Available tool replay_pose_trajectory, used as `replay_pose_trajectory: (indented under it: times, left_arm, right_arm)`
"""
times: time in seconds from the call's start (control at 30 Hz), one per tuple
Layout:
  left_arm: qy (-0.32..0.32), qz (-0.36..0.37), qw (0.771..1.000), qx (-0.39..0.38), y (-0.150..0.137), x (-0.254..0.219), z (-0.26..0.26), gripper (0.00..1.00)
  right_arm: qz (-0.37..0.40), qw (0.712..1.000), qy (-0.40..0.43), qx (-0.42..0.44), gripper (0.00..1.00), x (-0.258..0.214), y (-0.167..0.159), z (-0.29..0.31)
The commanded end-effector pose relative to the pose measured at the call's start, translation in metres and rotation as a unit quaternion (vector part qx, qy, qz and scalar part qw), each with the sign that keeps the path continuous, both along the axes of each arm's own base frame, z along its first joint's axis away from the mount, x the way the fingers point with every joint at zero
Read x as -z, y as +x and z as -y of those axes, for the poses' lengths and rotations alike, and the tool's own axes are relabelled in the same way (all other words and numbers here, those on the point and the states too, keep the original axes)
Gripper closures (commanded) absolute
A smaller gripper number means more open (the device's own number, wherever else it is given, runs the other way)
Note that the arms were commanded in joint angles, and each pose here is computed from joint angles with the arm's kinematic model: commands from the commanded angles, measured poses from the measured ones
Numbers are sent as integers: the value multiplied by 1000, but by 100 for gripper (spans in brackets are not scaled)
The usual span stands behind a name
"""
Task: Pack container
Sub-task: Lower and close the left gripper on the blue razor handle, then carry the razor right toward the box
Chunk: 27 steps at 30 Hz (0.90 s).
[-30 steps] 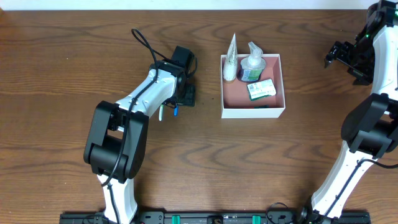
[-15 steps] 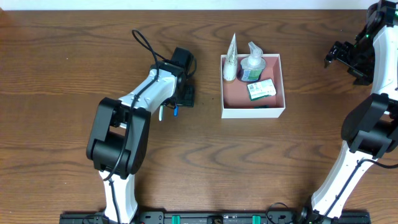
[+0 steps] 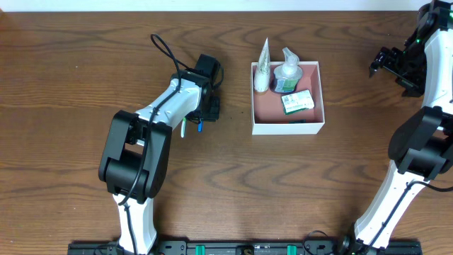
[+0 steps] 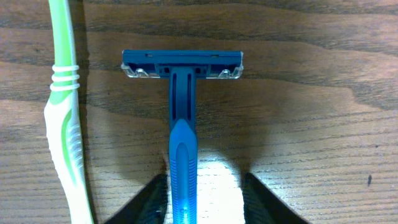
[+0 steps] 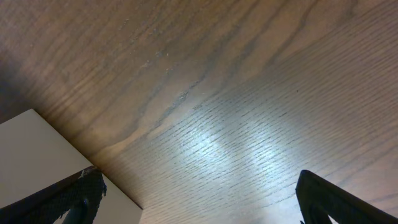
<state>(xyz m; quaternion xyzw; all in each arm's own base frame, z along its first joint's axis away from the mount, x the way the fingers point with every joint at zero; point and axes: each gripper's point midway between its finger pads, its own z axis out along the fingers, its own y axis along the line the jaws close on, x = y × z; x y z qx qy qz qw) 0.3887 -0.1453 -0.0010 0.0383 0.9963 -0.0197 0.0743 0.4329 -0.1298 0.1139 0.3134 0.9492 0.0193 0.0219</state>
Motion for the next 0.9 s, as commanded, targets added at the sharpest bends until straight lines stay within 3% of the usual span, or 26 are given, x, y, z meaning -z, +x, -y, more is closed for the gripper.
replay_pose_trajectory:
  times: [0.0, 0.47, 0.73, 0.87]
  left_arm:
    - [10, -7, 1000, -7, -3, 7, -6, 68]
    - [27, 12, 1000, -10, 4, -3, -12, 92]
    - [15, 45, 999, -11, 13, -31, -9, 94]
    - [1, 81, 997, -12, 19, -68, -6, 94]
  right_arm:
    - [6, 1000, 0, 8, 1, -6, 0, 0]
    - [6, 1000, 0, 8, 1, -6, 0, 0]
    - [6, 1000, 0, 8, 1, -6, 0, 0]
    - [6, 1000, 0, 8, 1, -6, 0, 0]
